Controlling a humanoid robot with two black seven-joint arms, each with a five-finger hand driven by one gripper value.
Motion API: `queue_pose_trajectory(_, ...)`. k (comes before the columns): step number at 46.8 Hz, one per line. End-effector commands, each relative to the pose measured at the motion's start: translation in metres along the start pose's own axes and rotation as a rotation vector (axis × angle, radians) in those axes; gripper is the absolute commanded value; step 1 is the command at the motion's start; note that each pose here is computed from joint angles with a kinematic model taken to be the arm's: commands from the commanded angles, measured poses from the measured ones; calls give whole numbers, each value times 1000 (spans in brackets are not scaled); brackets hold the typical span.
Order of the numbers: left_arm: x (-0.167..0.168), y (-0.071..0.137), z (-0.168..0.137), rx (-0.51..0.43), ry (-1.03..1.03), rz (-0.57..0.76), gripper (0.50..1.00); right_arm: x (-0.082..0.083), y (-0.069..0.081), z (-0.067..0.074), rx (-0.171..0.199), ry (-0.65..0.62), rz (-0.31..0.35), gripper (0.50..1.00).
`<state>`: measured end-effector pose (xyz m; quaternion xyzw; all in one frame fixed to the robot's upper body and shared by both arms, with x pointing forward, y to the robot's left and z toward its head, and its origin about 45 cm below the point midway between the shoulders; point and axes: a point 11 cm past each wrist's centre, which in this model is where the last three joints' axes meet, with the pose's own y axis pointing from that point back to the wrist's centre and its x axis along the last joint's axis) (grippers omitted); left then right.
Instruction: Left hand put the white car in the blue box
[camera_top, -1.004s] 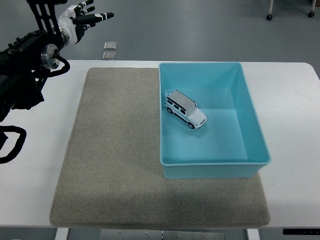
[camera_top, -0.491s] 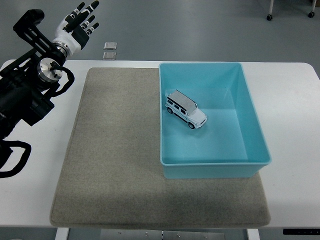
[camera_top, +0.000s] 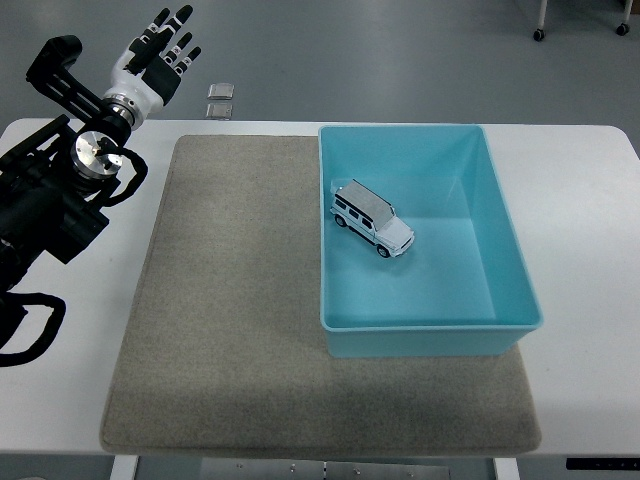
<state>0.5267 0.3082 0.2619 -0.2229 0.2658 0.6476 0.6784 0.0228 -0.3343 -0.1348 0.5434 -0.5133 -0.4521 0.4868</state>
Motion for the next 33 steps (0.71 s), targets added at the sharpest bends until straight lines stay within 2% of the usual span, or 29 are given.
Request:
queue_pose_trajectory(1,1,1,0,2,-1,-1,999,0,0,0,0,0,0,936)
queue_pose_trajectory(15,5,2,-3,6,-2,3,999,0,0,0,1,0,0,936)
queue_pose_trajectory(22,18,9,-16,28,8,26,999,0,0,0,1,0,0,936)
queue_pose_trajectory(33,22,10,-14,25,7,31,999,-3,0,0,1,4,-14,936)
